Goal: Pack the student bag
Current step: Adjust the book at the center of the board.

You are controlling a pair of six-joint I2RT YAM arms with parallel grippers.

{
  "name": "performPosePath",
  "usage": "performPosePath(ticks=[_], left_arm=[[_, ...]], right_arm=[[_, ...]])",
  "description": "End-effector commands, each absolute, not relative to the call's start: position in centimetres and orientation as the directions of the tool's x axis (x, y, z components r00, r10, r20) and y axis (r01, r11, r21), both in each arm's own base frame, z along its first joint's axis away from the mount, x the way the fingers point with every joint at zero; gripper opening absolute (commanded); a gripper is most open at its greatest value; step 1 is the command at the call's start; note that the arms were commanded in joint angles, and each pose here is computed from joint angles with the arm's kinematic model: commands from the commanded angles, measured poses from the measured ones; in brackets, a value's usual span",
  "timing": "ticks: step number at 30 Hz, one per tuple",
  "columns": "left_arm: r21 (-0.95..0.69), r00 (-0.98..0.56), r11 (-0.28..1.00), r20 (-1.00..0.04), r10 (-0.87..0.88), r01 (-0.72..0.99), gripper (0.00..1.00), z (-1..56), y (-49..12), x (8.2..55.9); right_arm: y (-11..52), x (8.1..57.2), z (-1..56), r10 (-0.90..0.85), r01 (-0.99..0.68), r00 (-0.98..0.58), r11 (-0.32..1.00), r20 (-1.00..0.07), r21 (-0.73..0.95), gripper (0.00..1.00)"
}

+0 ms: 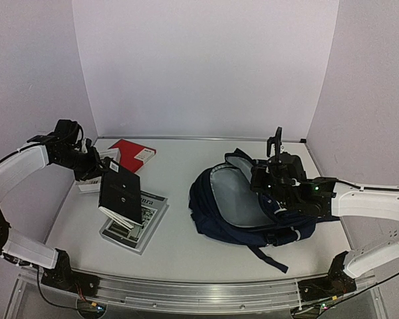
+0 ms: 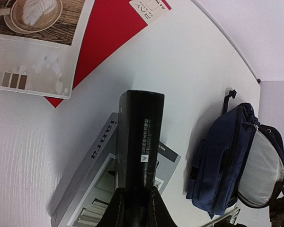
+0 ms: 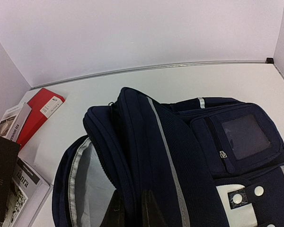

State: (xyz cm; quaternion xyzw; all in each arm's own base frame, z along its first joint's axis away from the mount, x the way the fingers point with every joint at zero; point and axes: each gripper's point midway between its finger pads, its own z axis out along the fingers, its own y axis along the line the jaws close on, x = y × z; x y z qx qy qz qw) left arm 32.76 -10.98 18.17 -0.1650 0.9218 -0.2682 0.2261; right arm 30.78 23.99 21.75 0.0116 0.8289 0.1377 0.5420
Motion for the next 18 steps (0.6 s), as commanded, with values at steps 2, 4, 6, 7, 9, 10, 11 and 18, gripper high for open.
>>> performPosePath(ticks=[2,4,6,7,9,10,11,18], left_arm=[[-0.628,-0.811,0.760,-0.351,-0.467,-0.166,0.05,17.9,-9.6,33.3],[-0.648,-0.805,0.743,-0.344,-0.483,-0.168,0.06,17.4,-9.3,33.3],[-0.664,-0.803,0.727,-0.331,-0.496,-0.175,0.07,16.9,-9.3,33.2],[-0.670,-0.801,0.721,-0.327,-0.502,-0.178,0.08,16.7,-9.3,33.2],[-0.679,-0.798,0.712,-0.324,-0.508,-0.178,0.09,16.2,-9.3,33.3],[-0.681,-0.796,0.710,-0.323,-0.512,-0.180,0.08,15.9,-9.3,33.3],[-0.683,-0.795,0.707,-0.321,-0.515,-0.183,0.08,15.7,-9.3,33.3],[-0.713,-0.787,0.678,-0.311,-0.533,-0.178,0.08,12.9,-9.1,33.2]], right_arm=[[23.4,31.5,27.6,0.323,-0.104,-0.291,0.925,-0.901,0.365,0.00],[23.4,31.6,27.5,0.321,-0.103,-0.293,0.926,-0.901,0.363,0.00],[23.5,31.6,27.4,0.319,-0.102,-0.294,0.927,-0.901,0.362,0.00],[23.5,31.6,27.3,0.318,-0.102,-0.296,0.927,-0.901,0.361,0.00],[23.6,31.7,27.2,0.316,-0.101,-0.297,0.928,-0.901,0.359,0.00],[23.6,31.7,27.2,0.316,-0.100,-0.298,0.928,-0.901,0.359,0.00],[23.6,31.7,27.2,0.316,-0.100,-0.298,0.928,-0.901,0.358,0.00],[23.5,31.6,26.9,0.319,-0.099,-0.304,0.927,-0.898,0.363,0.00]])
